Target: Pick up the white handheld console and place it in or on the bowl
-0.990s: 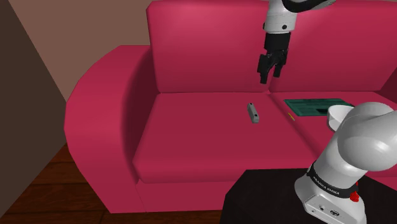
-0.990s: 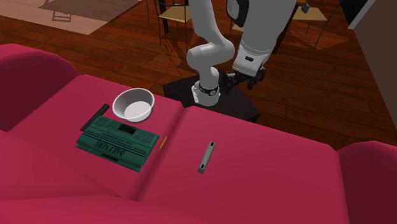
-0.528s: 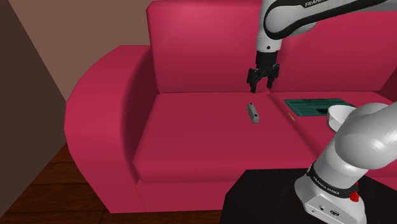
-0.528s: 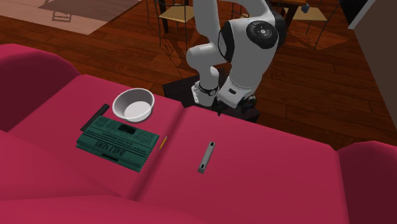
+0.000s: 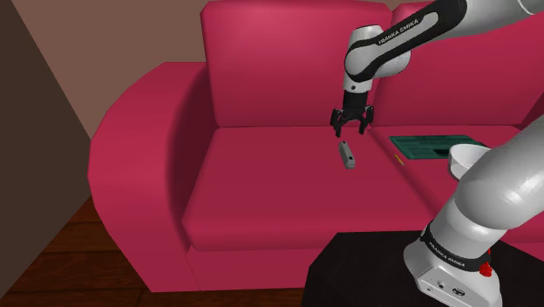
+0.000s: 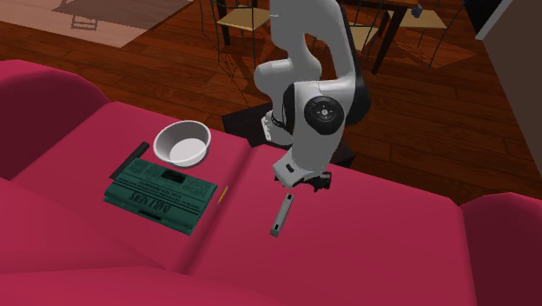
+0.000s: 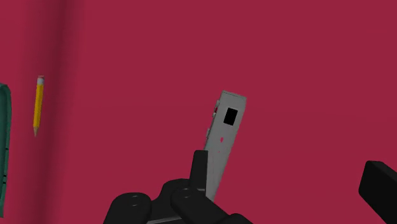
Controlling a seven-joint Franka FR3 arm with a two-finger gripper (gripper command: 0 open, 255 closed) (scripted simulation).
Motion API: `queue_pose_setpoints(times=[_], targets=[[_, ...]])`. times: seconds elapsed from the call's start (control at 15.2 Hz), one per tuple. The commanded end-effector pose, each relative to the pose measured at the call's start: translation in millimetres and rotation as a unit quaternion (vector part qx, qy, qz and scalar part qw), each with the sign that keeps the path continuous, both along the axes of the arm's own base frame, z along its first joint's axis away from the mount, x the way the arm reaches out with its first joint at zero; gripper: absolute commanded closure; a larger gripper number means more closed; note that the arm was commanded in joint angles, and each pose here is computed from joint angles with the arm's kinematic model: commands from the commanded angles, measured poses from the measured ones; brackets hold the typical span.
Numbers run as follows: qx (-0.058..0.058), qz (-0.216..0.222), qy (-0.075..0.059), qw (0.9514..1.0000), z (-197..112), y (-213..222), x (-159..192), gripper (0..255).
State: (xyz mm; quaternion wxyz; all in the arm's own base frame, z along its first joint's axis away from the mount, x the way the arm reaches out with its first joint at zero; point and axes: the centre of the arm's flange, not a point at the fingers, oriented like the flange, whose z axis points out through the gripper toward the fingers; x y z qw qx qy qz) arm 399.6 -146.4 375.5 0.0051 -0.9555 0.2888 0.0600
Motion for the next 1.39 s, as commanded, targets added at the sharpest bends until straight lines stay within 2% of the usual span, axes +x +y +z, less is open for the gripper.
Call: queue_pose_setpoints(times=[0.0,0.4,0.92,1.32], targets=[[-0.002,-0.033,-0.001,0.9995,-19,-14,5,0],[-0.006,-0.122,0.001,0.9925,-76,-62,16,0],[-0.006,-0.122,0.001,0.9925,-116,-60,12,0],[-0.006,-0.122,0.001,0.9925,-116,-60,12,0]])
